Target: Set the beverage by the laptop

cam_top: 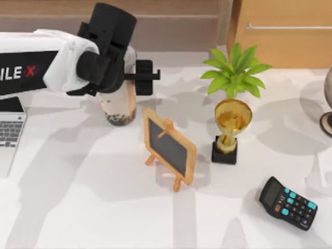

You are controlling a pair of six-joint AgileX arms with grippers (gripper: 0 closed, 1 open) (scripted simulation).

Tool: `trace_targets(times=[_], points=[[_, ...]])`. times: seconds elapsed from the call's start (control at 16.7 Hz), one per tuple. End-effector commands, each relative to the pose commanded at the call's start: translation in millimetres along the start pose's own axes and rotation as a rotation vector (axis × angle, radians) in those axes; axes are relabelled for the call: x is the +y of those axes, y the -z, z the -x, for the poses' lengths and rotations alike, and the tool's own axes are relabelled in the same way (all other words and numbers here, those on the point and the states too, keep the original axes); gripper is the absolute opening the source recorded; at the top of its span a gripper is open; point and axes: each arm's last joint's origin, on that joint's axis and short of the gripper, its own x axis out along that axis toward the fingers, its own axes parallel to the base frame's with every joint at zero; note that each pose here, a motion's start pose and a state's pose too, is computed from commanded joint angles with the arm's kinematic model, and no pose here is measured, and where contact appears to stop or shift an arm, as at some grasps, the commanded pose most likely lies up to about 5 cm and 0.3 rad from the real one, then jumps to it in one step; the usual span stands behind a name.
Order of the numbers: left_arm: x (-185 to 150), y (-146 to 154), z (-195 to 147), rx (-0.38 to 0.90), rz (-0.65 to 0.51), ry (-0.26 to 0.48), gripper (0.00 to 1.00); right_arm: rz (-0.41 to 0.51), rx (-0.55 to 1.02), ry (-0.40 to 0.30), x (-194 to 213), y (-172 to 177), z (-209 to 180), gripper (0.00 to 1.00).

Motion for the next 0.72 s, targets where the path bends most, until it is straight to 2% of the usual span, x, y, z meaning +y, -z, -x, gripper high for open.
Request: trace_targets(times=[0.18,0.72], points=[[0.0,0.0,0.0,0.0,0.0,0.0,0.02,0.0,0.0,0.0,0.0,0.0,0.0,1.0],[-1.4,-1.6,2.3,-0.007,-0.001,0.005,0.0,0.0,0.0,0.0,0.0,0.0,0.0,1.0]])
